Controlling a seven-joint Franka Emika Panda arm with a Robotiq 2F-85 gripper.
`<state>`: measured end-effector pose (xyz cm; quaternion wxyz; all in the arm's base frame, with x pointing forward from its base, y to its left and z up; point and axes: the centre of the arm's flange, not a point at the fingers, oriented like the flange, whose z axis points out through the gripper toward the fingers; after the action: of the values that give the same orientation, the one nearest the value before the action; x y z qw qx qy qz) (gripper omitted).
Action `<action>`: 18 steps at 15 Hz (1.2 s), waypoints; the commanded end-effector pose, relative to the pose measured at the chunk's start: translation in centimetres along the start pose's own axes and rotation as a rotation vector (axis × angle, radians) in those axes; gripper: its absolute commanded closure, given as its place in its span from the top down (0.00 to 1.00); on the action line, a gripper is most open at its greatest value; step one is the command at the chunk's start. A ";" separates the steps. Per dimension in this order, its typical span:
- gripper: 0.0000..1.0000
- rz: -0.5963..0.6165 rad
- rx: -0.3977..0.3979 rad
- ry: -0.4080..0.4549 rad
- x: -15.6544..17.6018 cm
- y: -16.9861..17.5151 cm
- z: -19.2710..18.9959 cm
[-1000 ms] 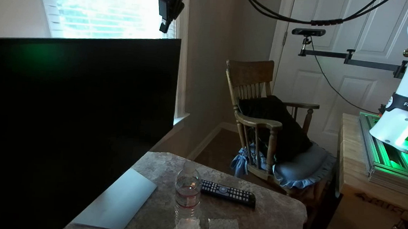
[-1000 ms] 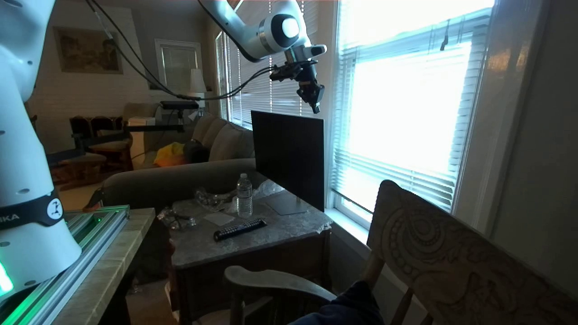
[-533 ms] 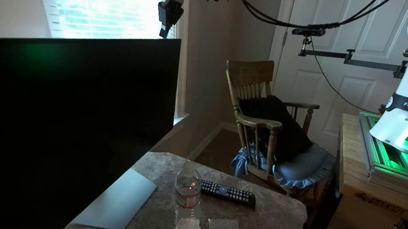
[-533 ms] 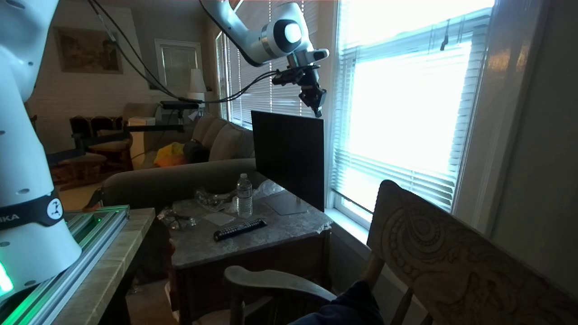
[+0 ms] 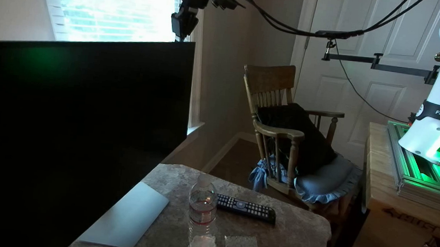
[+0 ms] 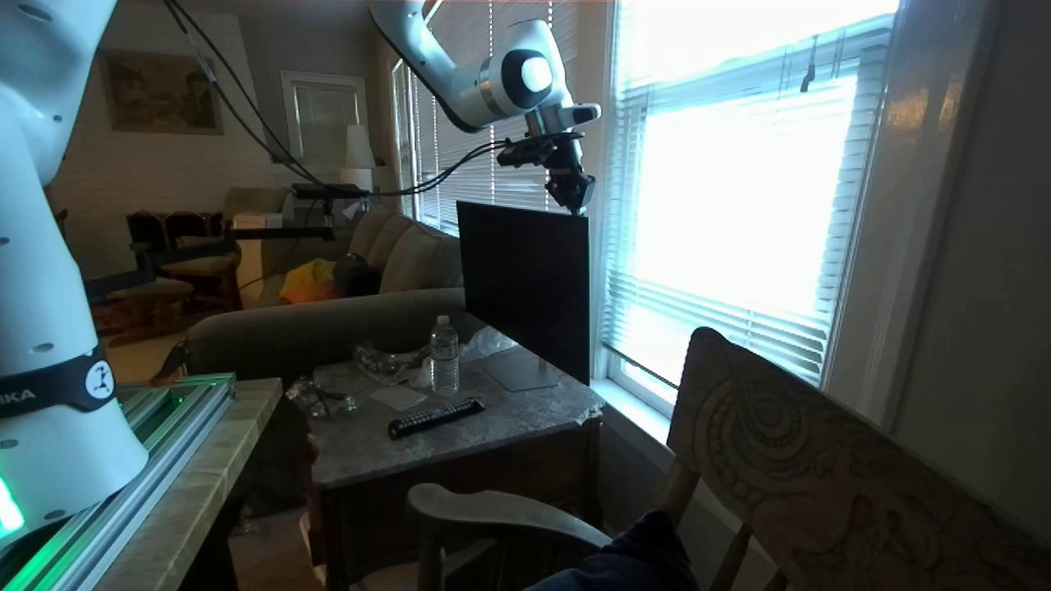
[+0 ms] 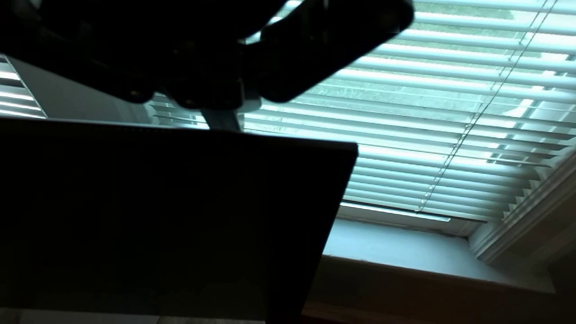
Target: Move the television forwards.
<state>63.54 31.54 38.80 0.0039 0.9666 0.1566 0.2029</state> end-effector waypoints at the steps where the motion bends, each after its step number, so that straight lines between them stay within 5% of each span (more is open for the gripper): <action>1: 0.00 -0.013 -0.004 -0.013 0.7 -0.7 0.0; 18: 0.00 -0.002 -0.050 -0.156 0.8 -1.5 -1.5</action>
<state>63.06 32.48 40.14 0.0344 0.9752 0.1567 0.1522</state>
